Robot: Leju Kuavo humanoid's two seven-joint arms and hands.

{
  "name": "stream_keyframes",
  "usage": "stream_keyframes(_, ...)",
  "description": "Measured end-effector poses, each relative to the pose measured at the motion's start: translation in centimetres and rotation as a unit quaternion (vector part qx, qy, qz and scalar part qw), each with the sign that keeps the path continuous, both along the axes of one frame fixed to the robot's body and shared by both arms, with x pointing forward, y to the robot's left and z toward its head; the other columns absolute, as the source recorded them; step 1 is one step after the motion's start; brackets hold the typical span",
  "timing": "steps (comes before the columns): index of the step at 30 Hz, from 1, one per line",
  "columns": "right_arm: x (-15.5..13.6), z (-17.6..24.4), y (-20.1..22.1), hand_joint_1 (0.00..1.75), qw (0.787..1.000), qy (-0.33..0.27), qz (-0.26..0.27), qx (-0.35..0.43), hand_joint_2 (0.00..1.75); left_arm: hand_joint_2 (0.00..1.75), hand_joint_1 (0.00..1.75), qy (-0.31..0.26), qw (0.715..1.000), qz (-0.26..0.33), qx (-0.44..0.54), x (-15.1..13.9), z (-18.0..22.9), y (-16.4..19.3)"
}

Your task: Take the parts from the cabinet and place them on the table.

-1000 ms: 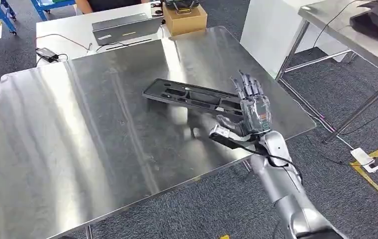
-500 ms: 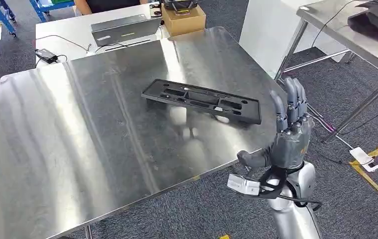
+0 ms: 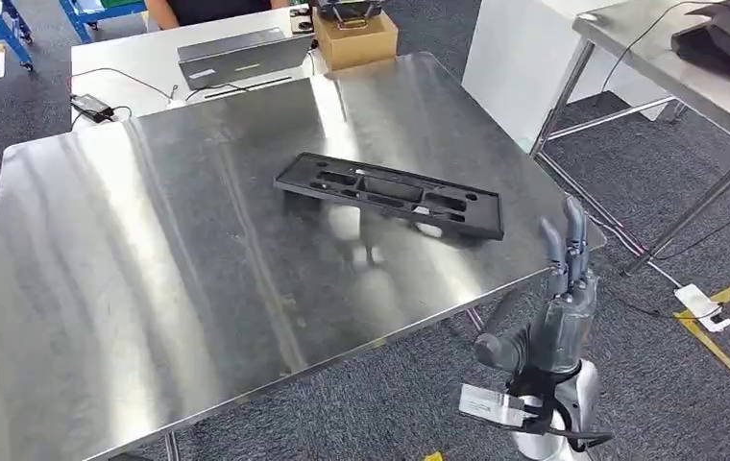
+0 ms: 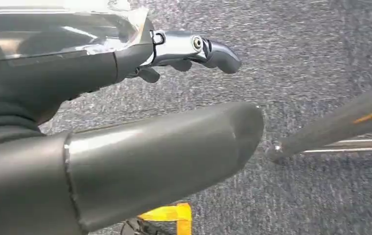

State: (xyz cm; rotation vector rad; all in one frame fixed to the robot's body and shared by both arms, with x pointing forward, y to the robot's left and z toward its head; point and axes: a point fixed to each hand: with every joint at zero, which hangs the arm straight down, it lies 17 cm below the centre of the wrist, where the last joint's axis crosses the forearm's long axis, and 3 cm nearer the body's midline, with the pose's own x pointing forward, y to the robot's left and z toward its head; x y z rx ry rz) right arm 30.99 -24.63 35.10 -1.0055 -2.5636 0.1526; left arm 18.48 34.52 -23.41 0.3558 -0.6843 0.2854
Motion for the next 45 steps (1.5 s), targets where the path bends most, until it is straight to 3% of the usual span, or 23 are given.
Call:
stream_keyframes(4,0.3,-1.1,0.4,0.00,0.999,0.029,0.028,0.016,0.00,0.00,0.00,0.002,1.000,-0.001,-0.001,-0.2,-0.1,-0.3)
stream_keyframes(14,-0.2,-4.0,0.7,0.00,0.995,0.085,0.041,0.021,0.00,0.00,0.00,0.019,1.000,-0.007,-0.003,-1.7,-0.6,-0.8)
stream_keyframes(45,-1.9,-4.7,-0.8,0.00,0.993,0.106,0.036,0.032,0.00,0.00,0.00,0.031,0.999,-0.021,0.001,-2.2,-0.9,-1.8)
